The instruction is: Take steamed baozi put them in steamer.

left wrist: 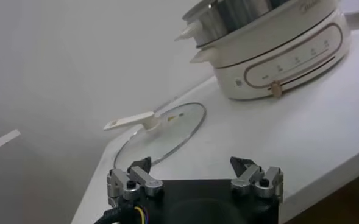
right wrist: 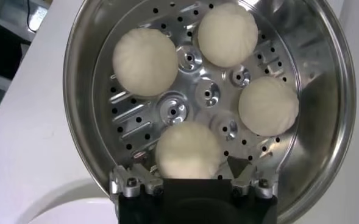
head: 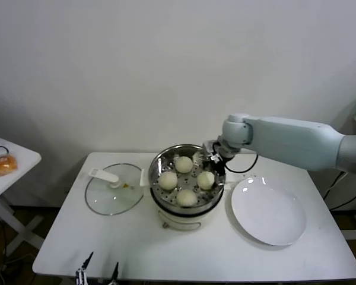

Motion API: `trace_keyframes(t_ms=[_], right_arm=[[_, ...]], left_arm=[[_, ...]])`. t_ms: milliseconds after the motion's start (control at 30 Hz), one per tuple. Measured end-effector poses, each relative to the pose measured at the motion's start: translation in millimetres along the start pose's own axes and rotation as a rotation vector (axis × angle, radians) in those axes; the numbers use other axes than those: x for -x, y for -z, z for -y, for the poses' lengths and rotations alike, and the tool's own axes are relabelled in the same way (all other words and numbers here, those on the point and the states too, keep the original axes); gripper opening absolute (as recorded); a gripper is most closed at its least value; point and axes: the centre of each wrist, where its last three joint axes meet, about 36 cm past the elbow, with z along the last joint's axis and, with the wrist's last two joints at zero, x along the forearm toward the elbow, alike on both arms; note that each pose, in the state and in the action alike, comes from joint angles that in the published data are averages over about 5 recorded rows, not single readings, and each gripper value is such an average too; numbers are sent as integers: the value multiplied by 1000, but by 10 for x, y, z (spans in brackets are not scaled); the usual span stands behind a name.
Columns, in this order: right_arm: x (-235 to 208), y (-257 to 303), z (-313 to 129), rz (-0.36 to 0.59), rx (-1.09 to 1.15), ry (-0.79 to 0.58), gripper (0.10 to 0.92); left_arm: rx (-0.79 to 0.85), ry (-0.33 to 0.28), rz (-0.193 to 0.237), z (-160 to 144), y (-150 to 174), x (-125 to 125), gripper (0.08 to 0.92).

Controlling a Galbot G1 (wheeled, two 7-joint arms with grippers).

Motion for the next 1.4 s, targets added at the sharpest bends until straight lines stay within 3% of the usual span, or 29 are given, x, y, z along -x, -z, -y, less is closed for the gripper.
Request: trace_keyframes(t_ms=[433,733,967,1400], right_arm=[[-731,-228,-55,80,88,-140,823],[-818,-577,-566,386,289,-425,823],[-464,-853,-1161,573,442,-611,823],[202,-833,-2155,935,703,-982,823]], left_arm=[[2,8,17,-34,80,6,823],[-24,19,24,-20,105,84,823],[-48,26,39,-8,141,133,823],[-77,39,56,-6,159,155,823]])
